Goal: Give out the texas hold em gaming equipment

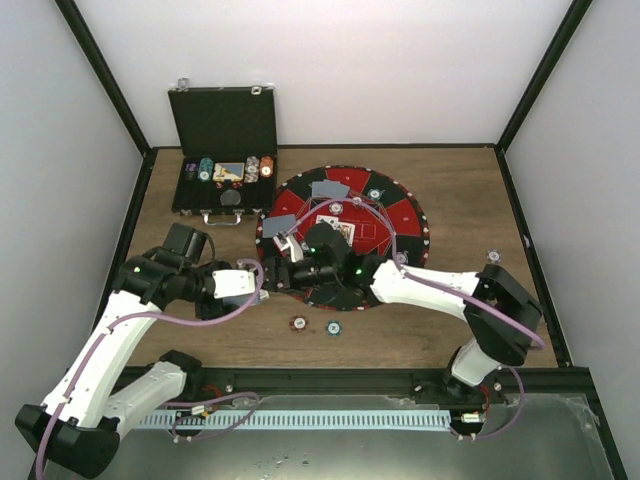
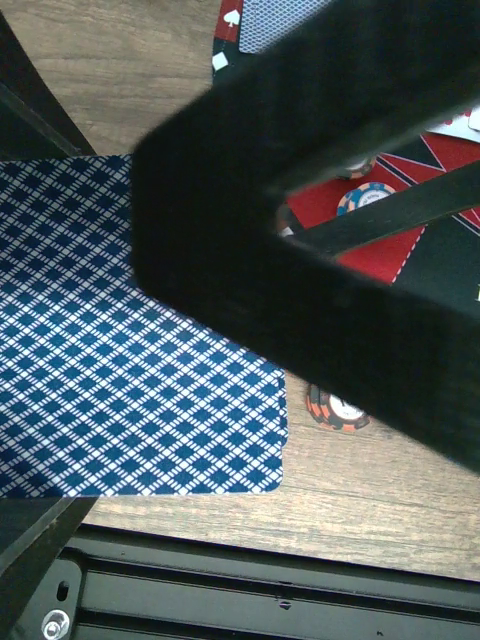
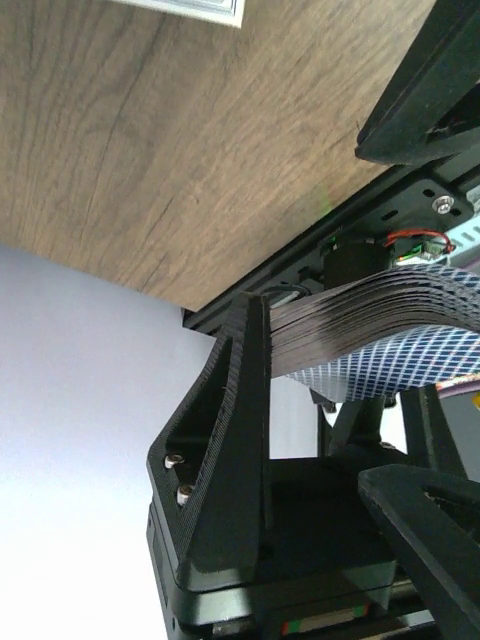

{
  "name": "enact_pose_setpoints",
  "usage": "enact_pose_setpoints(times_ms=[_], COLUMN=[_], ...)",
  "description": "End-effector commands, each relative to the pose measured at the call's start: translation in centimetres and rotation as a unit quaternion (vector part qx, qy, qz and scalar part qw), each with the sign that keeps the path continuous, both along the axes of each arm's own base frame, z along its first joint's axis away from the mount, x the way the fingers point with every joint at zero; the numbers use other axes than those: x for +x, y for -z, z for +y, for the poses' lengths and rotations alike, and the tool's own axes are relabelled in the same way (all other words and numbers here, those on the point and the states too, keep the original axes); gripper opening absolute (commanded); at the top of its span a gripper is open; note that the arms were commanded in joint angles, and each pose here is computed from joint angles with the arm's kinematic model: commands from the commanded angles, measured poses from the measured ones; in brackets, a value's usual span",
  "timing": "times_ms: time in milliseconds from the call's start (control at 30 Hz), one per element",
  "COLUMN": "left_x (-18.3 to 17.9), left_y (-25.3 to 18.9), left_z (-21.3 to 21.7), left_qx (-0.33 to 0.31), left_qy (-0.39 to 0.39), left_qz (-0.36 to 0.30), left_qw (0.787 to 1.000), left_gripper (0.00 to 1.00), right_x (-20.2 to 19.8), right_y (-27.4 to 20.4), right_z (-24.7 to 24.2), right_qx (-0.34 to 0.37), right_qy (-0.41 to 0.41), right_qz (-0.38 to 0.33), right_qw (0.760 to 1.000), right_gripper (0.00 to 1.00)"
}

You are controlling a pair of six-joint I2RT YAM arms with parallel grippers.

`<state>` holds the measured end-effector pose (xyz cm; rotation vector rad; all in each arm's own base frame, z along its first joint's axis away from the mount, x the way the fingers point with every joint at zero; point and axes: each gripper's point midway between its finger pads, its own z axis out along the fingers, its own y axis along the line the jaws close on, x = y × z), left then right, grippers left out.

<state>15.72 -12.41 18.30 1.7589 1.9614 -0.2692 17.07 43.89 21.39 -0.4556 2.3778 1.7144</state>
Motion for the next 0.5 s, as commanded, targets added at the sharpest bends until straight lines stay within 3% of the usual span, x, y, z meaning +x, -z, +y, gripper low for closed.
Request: enact_pose_setpoints(times_ms=[0,467], left_x=[0.3,0.1], left_y=[-0.8,-0.8], left_z=[-0.4,-0.3], left_qx=[-0.013,-0.013], left_qy=[0.005,0.007], left_qz=[-0.012,-0.013], left_qw=[1.0,1.0], left_gripper=[0.08,0.08], right_x=[-1.0,-1.6], right_y=[-0.4,1.5], right_z=[1.6,3.9], right_qx=[0.036,0.04], right_qy=[-0.024,-0.041], right_qz=[0.023,0.062], right_qw=[0.999,0.996], right_gripper=[0.84,0.75])
